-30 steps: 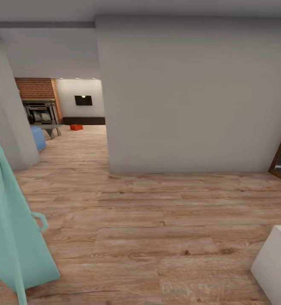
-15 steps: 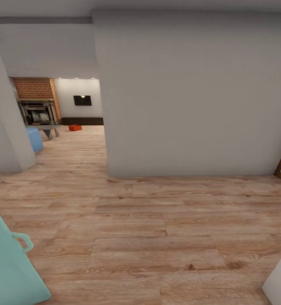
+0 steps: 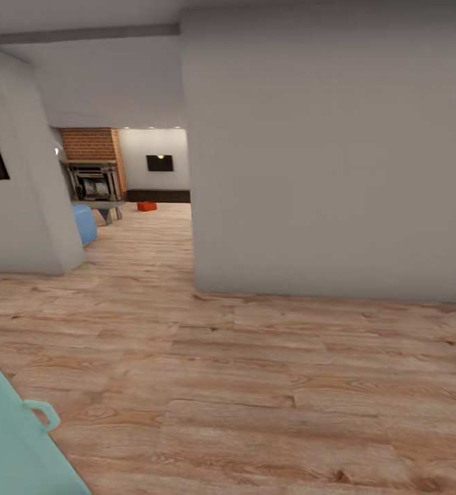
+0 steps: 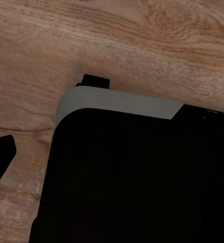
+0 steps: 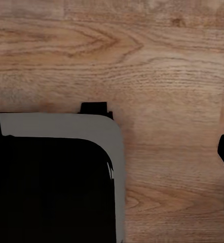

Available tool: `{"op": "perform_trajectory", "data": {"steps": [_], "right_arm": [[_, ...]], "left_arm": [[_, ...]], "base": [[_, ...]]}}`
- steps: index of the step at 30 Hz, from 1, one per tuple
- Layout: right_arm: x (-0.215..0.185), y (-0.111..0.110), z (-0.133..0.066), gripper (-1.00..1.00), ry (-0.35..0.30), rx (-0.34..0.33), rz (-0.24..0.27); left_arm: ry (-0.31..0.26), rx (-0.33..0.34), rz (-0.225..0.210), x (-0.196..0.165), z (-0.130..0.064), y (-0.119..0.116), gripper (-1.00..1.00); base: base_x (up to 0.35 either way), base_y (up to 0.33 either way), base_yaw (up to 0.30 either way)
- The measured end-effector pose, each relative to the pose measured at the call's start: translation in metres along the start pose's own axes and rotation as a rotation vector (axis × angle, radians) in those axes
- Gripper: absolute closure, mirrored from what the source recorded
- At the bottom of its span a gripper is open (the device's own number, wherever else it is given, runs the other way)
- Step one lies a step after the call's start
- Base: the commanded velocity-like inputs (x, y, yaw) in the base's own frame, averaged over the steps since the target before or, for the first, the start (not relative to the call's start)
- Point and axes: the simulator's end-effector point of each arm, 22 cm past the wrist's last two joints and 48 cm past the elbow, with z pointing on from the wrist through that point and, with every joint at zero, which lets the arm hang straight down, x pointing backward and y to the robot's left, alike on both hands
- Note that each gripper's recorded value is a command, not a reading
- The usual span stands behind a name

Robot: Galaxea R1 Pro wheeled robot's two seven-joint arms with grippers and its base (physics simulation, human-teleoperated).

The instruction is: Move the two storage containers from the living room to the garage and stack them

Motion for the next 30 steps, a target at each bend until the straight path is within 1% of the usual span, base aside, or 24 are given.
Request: {"op": "perform_trajectory", "data": {"steps": [6, 30], "right_arm": [[-0.0002, 0.0, 0.0, -1.0, -0.001, 0.0, 0.001], [-0.0005, 0.0002, 0.0, -1.0, -0.002, -0.001, -0.003]], "left_arm": [[0.001, 0.0, 0.0, 0.0003, 0.0, 0.0, -1.0], [0.0, 0.0, 0.001, -0.0001, 0.0001, -0.0001, -1.0]], "base": [[0.323, 0.0, 0.072], [0.323, 0.0, 0.001]]}}
